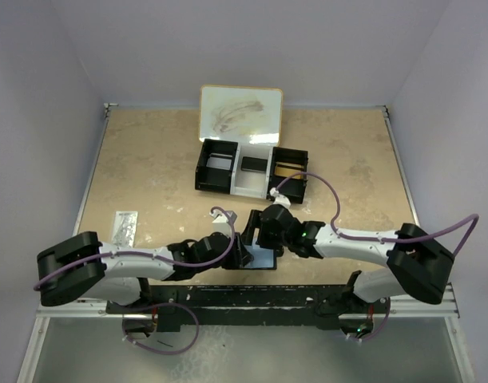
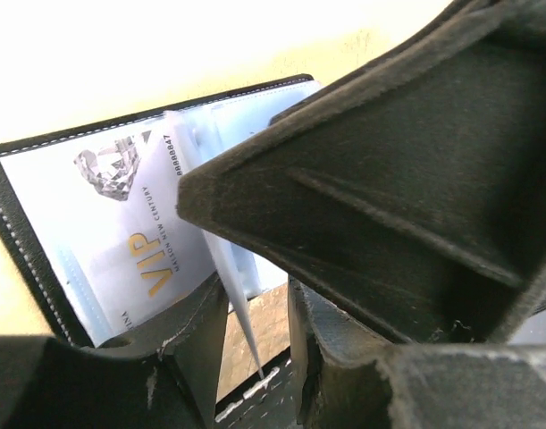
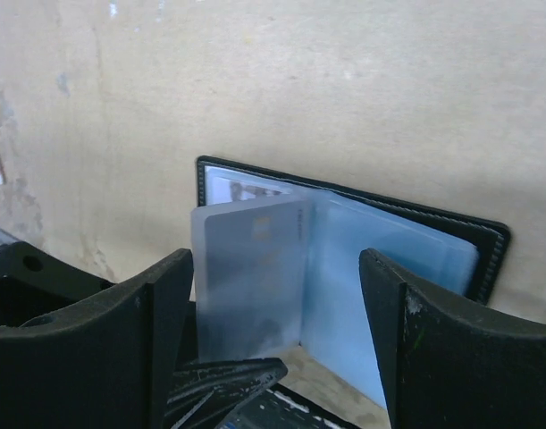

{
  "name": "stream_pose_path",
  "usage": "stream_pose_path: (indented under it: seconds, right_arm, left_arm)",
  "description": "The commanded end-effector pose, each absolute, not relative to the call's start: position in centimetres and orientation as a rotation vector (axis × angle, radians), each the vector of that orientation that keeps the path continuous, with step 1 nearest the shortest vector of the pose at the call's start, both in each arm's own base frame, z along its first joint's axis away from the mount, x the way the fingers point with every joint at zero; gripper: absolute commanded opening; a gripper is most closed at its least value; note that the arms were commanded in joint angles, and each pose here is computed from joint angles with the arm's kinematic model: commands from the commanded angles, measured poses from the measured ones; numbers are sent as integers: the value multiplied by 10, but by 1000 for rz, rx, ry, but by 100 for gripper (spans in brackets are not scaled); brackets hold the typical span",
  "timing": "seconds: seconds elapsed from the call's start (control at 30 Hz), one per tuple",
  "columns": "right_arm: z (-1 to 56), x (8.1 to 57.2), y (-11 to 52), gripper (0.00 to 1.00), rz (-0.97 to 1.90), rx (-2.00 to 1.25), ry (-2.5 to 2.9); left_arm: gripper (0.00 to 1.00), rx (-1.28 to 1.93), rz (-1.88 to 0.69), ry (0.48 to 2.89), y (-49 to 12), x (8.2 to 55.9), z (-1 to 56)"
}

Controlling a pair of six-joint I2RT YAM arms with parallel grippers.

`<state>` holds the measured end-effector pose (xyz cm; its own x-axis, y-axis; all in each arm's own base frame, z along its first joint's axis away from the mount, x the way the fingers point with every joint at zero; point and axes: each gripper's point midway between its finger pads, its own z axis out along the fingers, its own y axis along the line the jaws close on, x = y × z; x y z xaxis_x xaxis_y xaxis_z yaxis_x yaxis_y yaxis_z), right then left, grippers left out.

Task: Take the credit cards out of the card holder
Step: Remove the credit card from the card holder.

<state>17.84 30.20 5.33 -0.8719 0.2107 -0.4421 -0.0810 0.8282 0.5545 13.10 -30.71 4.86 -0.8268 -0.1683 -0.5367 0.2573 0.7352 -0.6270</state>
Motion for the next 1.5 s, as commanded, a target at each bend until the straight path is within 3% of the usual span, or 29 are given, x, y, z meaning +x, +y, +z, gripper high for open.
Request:
stream_pose_path:
  seconds: [0.0,0.2,0.53,0.7,1.1,1.27,1.47]
  right_arm:
    - [63,181,282,78,659,164,2510]
    - [75,188,239,82,544,298,2450]
    - [108,183,226,83,748,365,2327]
    - [111,181,225,82,778,369,2308]
    - [113,163,281,58,1132,121,2290]
    - [99,159,299,55,1163,52,2359]
    - [77,168,308,56,1025,-50,2445]
  left_arm:
    - [31,92,-1089,2238,-342,144,83]
    - [36,176,-1143,2256,-367,137,82]
    - [54,283,-1126,2249,-375,130,95]
    - [56,291,-1026,2251,-360,136,104]
    - [57,-85,-622,2229,-258,166,98]
    - [71,-225,-641,2201,-242,167,98]
    - [73,-244,-660,2197,-248,169,105]
